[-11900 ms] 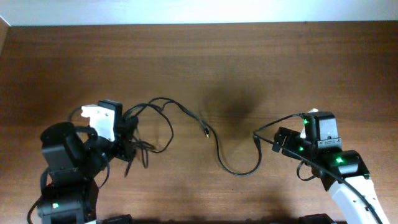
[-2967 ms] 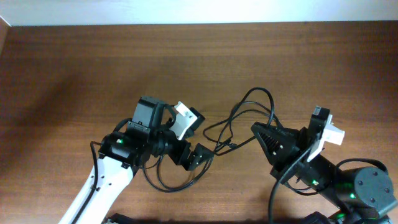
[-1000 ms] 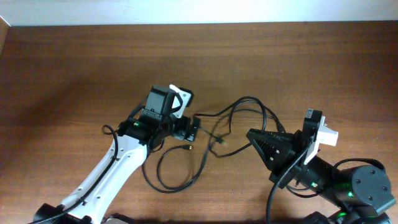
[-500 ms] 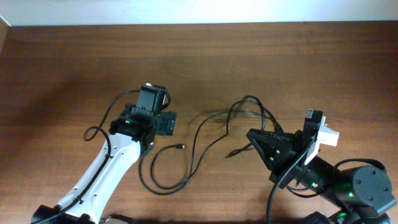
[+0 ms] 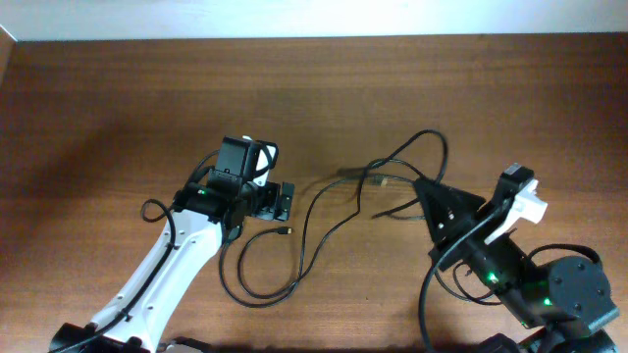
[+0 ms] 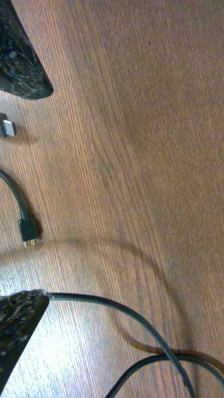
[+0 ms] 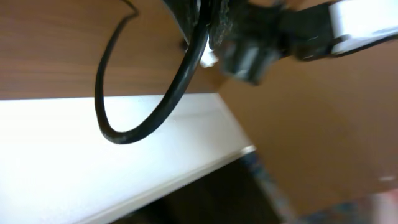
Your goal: Untangle cables
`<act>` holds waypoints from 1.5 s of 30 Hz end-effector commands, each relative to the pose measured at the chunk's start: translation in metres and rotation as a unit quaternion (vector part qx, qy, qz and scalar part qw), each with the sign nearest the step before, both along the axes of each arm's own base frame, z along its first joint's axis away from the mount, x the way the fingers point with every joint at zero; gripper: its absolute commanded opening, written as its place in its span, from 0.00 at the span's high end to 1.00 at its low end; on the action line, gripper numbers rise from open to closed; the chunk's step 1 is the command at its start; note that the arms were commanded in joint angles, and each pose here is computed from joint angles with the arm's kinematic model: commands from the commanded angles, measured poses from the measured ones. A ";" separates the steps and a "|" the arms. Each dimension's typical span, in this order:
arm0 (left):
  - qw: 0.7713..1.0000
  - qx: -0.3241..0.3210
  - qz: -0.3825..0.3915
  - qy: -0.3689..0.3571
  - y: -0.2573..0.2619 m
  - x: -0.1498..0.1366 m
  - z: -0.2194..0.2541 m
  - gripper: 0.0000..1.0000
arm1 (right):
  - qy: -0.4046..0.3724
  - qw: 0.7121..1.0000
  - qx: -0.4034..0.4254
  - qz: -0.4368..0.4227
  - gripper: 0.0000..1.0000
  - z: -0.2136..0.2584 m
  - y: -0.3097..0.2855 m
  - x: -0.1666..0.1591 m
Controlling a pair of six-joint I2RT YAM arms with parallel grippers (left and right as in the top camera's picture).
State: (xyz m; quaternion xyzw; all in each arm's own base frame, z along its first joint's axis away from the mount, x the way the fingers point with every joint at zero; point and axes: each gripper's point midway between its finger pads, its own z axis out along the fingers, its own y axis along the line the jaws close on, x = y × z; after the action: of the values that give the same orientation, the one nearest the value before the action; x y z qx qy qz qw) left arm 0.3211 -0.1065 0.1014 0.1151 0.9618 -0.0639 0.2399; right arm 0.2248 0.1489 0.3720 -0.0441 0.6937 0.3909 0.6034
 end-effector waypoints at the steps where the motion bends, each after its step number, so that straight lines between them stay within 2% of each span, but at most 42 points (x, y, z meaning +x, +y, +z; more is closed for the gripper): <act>1: 1.000 -0.014 -0.001 0.003 -0.004 0.001 0.003 0.01 | -0.023 0.993 -0.030 -0.115 0.96 0.007 -0.035 0.016; 7: 1.000 -0.014 -0.001 0.003 -0.004 0.001 0.003 0.01 | -0.009 0.972 -0.059 -0.226 0.96 -0.003 -0.072 0.027; 8: 1.000 -0.014 -0.001 0.003 -0.004 0.001 0.003 0.01 | 0.005 0.952 -0.069 -0.299 0.96 -0.009 -0.099 0.030; 11: 1.000 -0.014 -0.001 0.003 -0.004 0.001 0.002 0.01 | 0.017 0.926 -0.079 -0.370 0.96 -0.014 -0.125 0.029; 18: 1.000 -0.014 -0.001 0.003 -0.004 0.001 0.003 0.01 | 0.048 0.868 -0.121 -0.479 0.96 -0.031 -0.167 0.017; 21: 1.000 -0.014 -0.001 0.003 -0.004 0.001 0.002 0.01 | 0.053 0.832 -0.135 -0.536 0.96 -0.031 -0.188 0.008; 23: 1.000 -0.014 -0.001 0.003 -0.004 0.001 0.003 0.01 | 0.054 0.818 -0.169 -0.547 0.96 -0.033 -0.193 0.008; 30: 1.000 -0.014 -0.001 0.003 -0.004 0.001 0.003 0.01 | 0.089 0.779 -0.208 -0.585 0.96 -0.049 -0.215 0.014; 32: 1.000 -0.014 -0.001 0.003 -0.004 0.001 0.002 0.01 | 0.097 0.785 -0.207 -0.576 0.96 -0.054 -0.214 0.020; 35: 1.000 -0.014 -0.001 0.003 -0.004 0.001 0.002 0.01 | 0.102 0.817 -0.204 -0.529 0.96 -0.060 -0.198 0.031; 37: 1.000 -0.014 -0.001 0.003 -0.004 0.001 0.003 0.01 | 0.107 0.829 -0.179 -0.519 0.96 -0.062 -0.194 0.033; 41: 1.000 -0.014 -0.001 0.003 -0.004 0.001 0.002 0.01 | 0.125 0.830 -0.128 -0.528 0.96 -0.070 -0.195 0.031; 45: 1.000 -0.014 -0.001 0.003 -0.004 0.001 0.002 0.01 | 0.130 0.814 -0.136 -0.549 0.96 -0.073 -0.201 0.031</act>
State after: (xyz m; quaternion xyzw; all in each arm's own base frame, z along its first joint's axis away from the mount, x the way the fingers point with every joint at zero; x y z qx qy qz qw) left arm 0.3198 -0.1089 0.1013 0.1168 0.9617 -0.0712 0.2374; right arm 0.2565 -0.0460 0.2936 0.2864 0.7347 -0.0997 0.6068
